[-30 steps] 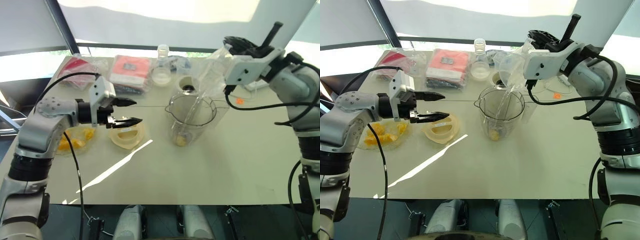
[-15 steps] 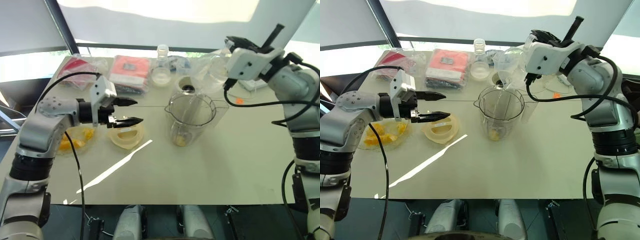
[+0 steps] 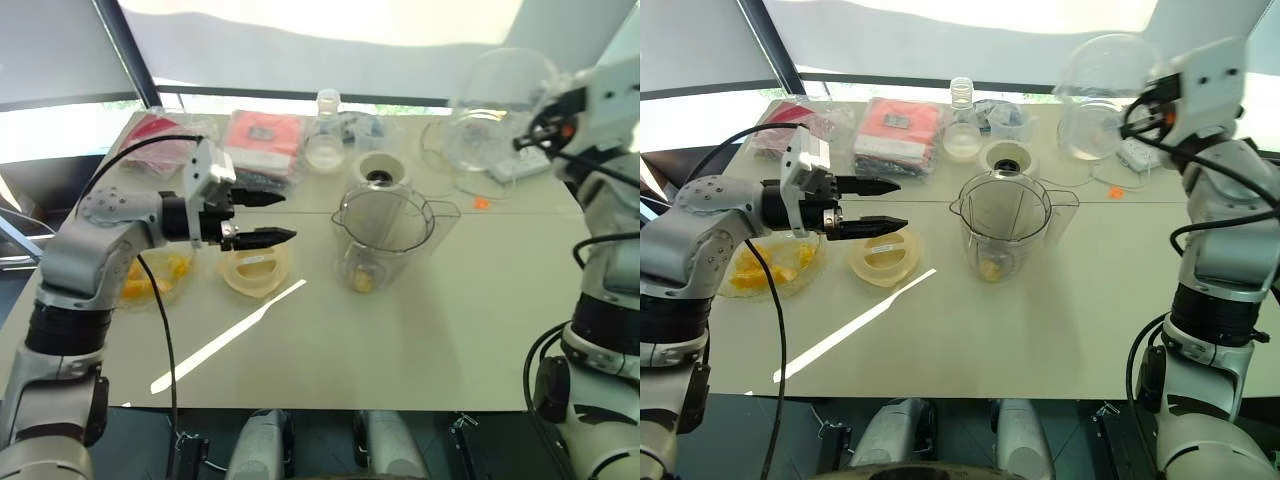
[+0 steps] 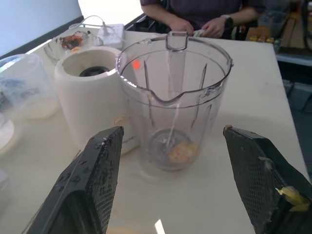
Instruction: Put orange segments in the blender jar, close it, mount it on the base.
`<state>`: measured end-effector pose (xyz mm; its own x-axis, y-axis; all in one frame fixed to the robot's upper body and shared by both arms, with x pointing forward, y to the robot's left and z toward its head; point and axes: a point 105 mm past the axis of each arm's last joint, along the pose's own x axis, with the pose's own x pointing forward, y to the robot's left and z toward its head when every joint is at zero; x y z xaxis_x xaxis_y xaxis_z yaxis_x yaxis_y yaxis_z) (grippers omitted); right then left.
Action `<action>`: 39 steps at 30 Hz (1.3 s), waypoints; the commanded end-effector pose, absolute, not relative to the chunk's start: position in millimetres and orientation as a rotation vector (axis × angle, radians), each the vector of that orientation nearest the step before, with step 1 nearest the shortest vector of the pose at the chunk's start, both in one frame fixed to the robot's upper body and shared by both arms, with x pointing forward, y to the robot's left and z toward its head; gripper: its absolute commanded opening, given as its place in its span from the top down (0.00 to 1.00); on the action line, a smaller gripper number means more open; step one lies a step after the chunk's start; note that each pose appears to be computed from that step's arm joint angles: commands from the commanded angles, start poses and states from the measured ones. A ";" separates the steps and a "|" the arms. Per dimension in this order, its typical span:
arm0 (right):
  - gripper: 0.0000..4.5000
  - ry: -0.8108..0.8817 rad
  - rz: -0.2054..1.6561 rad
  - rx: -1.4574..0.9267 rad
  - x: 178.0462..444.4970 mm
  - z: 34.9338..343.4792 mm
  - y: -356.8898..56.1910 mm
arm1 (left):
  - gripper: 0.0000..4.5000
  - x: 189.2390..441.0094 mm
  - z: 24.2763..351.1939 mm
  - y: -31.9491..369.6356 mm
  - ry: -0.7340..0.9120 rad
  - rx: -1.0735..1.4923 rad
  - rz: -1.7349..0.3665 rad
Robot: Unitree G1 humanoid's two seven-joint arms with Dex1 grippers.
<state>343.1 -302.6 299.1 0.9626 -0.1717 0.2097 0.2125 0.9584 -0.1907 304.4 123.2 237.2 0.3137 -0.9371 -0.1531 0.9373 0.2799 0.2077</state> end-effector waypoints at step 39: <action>0.56 0.104 -0.733 0.090 336.3 92.9 -370.0 | 0.25 291.5 221.6 119.1 0.042 0.296 -1.204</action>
<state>337.1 -367.8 82.8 0.7378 -0.6535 -0.1691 0.6669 0.7445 0.0324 292.6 121.7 213.4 0.3652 -0.9075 -0.2074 0.9273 0.3350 0.1669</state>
